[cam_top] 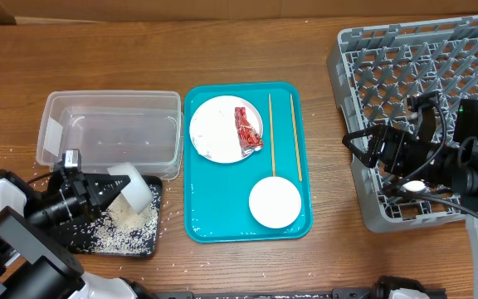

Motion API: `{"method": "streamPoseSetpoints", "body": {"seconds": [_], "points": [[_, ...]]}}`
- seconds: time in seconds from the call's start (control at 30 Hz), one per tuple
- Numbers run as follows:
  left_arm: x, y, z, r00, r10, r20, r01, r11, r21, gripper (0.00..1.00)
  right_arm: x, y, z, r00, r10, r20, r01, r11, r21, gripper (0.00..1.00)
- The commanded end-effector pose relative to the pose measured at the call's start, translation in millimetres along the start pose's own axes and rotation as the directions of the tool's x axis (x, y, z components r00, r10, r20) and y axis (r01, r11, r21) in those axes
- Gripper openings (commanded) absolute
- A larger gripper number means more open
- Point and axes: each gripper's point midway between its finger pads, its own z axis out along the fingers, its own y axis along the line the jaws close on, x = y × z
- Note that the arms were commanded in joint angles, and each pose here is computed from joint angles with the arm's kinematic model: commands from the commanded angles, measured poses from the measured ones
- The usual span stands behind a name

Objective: Sort waste into correct bins and load items into the dishwasher
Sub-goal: 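Tip the bowl with the left gripper to pour rice onto the black tray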

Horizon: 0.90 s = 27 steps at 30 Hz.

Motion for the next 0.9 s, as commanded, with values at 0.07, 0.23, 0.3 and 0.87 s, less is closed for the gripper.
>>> {"method": "streamPoseSetpoints", "body": {"seconds": [0.07,0.23,0.3,0.87], "points": [[1.8,-7.8,-2.1,1.000,0.003,0.017,-0.004,0.999,0.033,0.04,-3.8,6.0,-3.5,1.000,-0.018,0.015,0.018,1.000,-0.007,0.91],[8.9,-6.8,-2.1,0.998,-0.060,-0.017,0.060,0.998,0.017,0.04,-3.5,6.1,-3.5,1.000,-0.017,0.014,0.017,1.000,-0.007,0.92],[6.6,-11.6,-2.1,1.000,0.028,0.006,-0.028,0.999,0.032,0.04,-2.9,5.8,-3.5,1.000,-0.015,0.012,0.015,1.000,-0.006,0.92],[11.9,-22.2,-2.0,0.996,0.090,0.019,-0.090,0.996,0.024,0.04,-2.7,5.9,-3.5,1.000,-0.014,0.011,0.015,1.000,-0.006,0.92]]}}
